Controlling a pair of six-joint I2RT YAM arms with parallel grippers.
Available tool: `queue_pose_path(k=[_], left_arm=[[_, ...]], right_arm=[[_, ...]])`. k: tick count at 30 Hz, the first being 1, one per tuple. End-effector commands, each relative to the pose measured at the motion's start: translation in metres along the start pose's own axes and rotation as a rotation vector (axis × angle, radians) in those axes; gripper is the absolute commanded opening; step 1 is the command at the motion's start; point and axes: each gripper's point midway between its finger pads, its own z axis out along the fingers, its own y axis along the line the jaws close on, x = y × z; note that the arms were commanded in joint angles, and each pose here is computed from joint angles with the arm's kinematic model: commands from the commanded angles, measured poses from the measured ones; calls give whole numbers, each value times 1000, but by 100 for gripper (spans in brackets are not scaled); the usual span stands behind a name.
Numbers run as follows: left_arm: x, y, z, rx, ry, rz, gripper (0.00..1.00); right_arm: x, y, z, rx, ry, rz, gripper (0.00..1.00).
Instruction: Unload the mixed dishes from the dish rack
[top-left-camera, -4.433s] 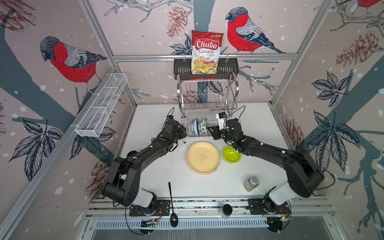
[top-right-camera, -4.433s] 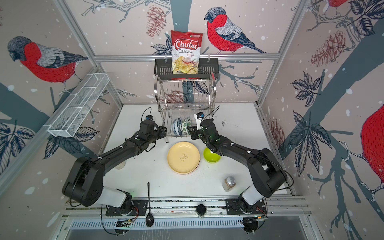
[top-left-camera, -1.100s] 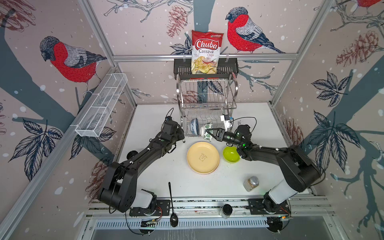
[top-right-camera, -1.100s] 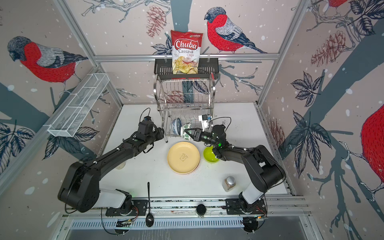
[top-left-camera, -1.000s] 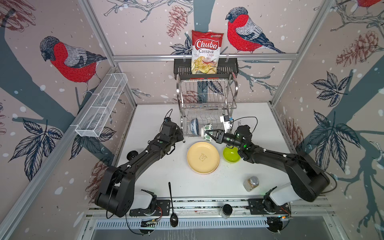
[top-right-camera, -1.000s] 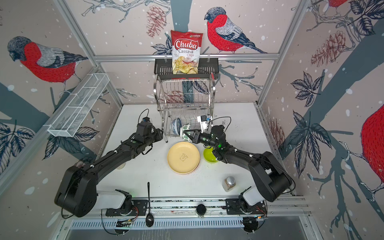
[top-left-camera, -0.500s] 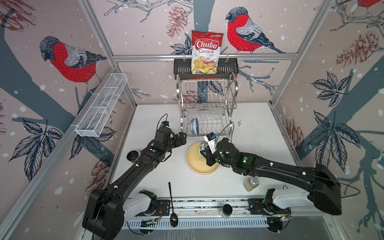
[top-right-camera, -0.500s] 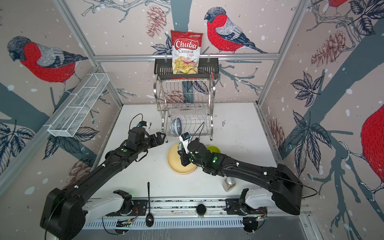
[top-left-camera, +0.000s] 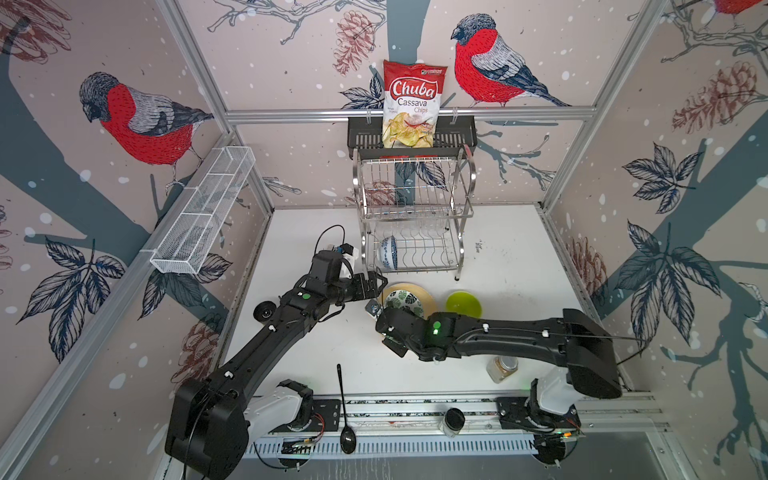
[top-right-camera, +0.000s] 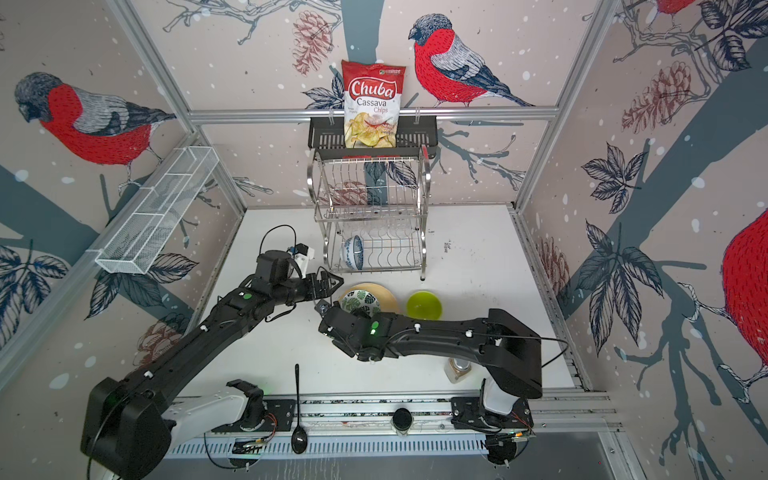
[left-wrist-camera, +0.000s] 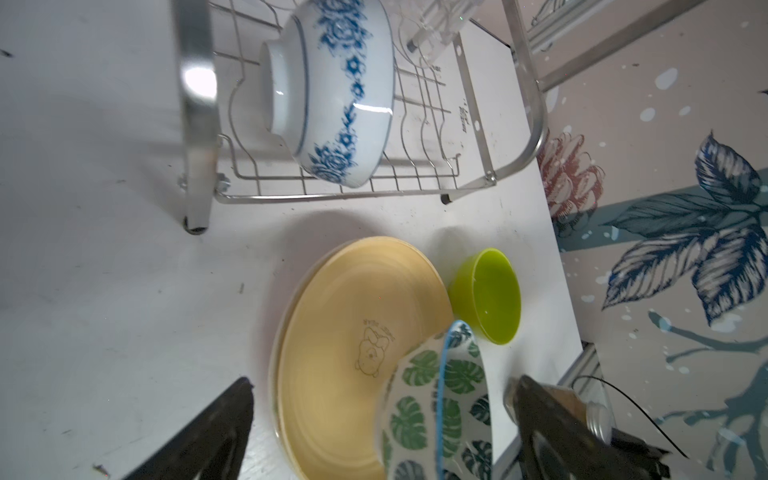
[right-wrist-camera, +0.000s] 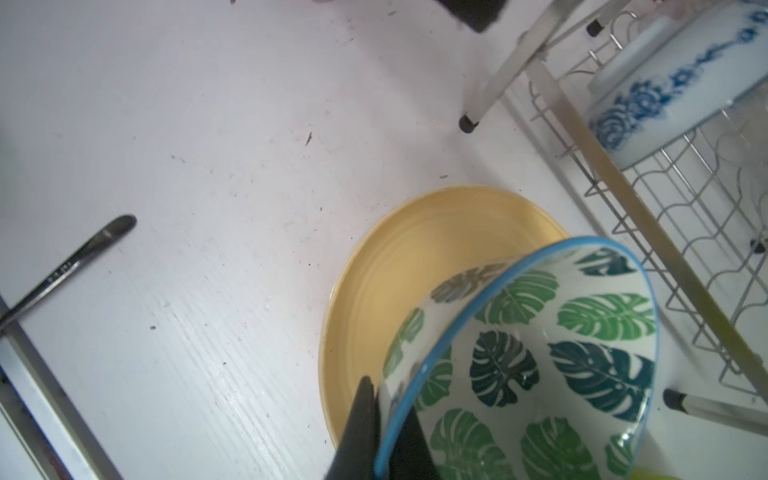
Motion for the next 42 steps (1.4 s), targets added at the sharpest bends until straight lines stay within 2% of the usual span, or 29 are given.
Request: queue_pose_path(k=[1, 4, 9, 14, 17, 26, 29, 32, 36, 40, 42], left_arm=[[18, -15, 3, 107, 87, 17, 96], [37, -14, 11, 117, 159, 9, 96], [67, -10, 24, 33, 279, 91, 96], [75, -3, 29, -37, 331, 133, 96], [73, 4, 31, -81, 330, 138, 83], [77, 4, 53, -83, 377, 130, 25], [82, 1, 62, -78, 406, 136, 12], [83, 0, 67, -77, 425, 139, 0], [84, 0, 71, -80, 436, 126, 0], [80, -2, 73, -71, 423, 118, 0], [78, -4, 74, -67, 415, 121, 0]], right_arm=[[4, 3, 5, 35, 48, -123, 0], [1, 9, 8, 27, 51, -152, 0], [-9, 8, 3, 28, 40, -178, 0], [-16, 4, -3, 45, 35, -194, 0], [-20, 0, -7, 66, 37, -198, 0], [-22, -21, -15, 171, 44, -203, 0], [-21, -28, -18, 190, 38, -191, 0], [-20, -32, -19, 206, 31, -180, 0], [-18, -37, -19, 221, 16, -163, 1], [-14, -38, -17, 214, -4, -127, 29], [-13, -36, -15, 188, -20, -96, 48]])
